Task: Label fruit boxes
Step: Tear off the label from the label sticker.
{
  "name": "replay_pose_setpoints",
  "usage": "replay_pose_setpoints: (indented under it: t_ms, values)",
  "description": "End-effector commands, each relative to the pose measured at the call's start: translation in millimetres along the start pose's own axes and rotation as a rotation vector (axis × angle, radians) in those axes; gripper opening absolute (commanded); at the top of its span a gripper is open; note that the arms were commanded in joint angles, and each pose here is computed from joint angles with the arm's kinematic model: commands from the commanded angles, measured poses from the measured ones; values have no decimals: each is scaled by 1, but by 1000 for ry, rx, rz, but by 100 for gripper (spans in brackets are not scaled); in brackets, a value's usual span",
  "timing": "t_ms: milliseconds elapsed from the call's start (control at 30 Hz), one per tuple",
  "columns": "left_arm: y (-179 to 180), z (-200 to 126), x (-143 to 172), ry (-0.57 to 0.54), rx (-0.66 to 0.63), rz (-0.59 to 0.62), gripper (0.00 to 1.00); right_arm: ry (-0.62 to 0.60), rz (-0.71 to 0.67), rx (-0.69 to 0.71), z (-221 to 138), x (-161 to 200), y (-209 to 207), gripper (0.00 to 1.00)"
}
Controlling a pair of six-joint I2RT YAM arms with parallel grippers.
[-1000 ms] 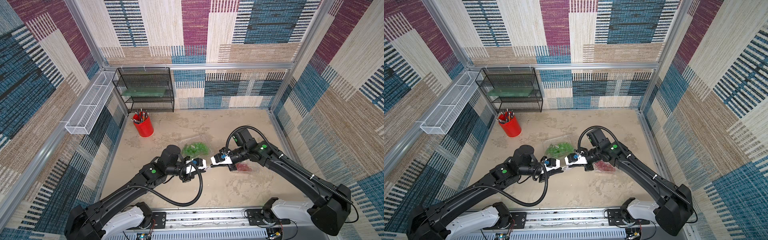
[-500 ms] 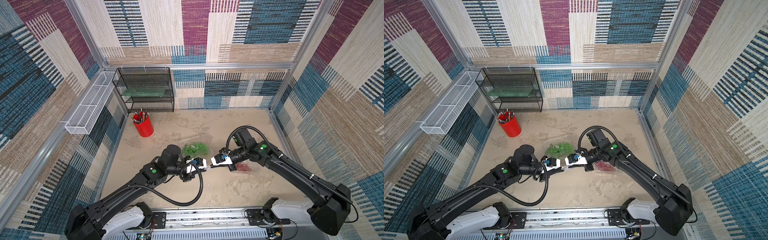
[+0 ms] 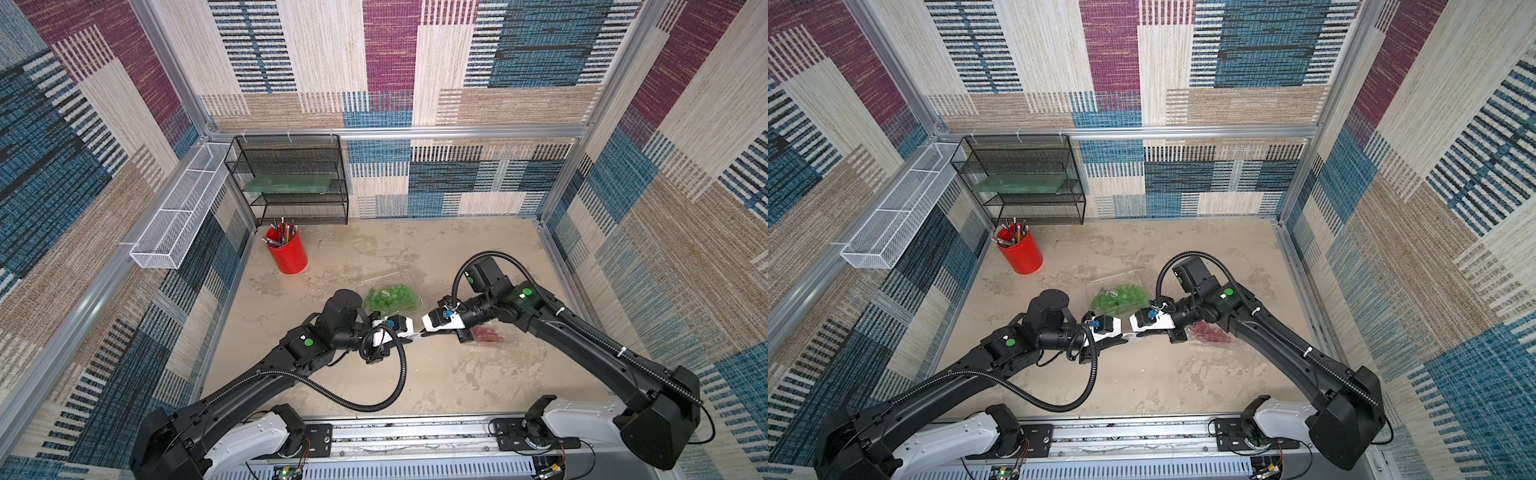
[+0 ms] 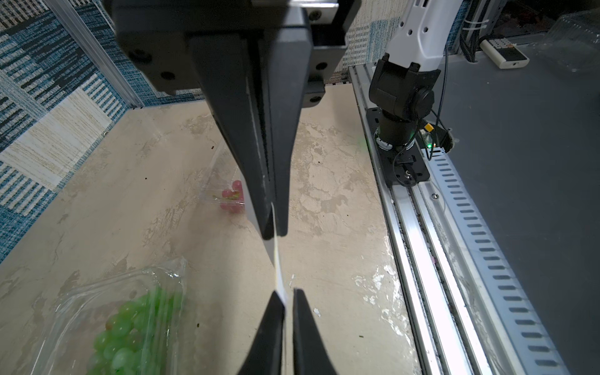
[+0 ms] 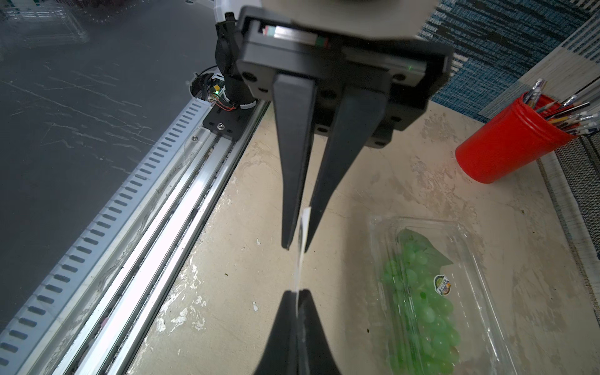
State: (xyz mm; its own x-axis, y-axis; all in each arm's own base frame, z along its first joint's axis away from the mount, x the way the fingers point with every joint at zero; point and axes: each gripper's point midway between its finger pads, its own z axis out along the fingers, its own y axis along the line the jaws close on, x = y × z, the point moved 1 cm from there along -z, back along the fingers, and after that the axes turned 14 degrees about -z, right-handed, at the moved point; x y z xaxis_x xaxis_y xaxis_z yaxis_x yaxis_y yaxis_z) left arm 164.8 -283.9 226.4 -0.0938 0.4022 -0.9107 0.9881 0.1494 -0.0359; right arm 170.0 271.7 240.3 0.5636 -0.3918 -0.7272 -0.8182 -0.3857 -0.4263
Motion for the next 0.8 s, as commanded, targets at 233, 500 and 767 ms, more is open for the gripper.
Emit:
replay_pose_setpoints:
  t_ms: [233,500,767]
  values:
    - [0,-1,-11,-33,4,5,0,-12,3,-4,-1,-1,1,0]
    - [24,-2,-17,-127,-137,-180,0,13,72,194,-27,2,-29,34]
    - [50,-2,-16,-255,-272,-363,0,-68,57,479,-63,-17,-34,40]
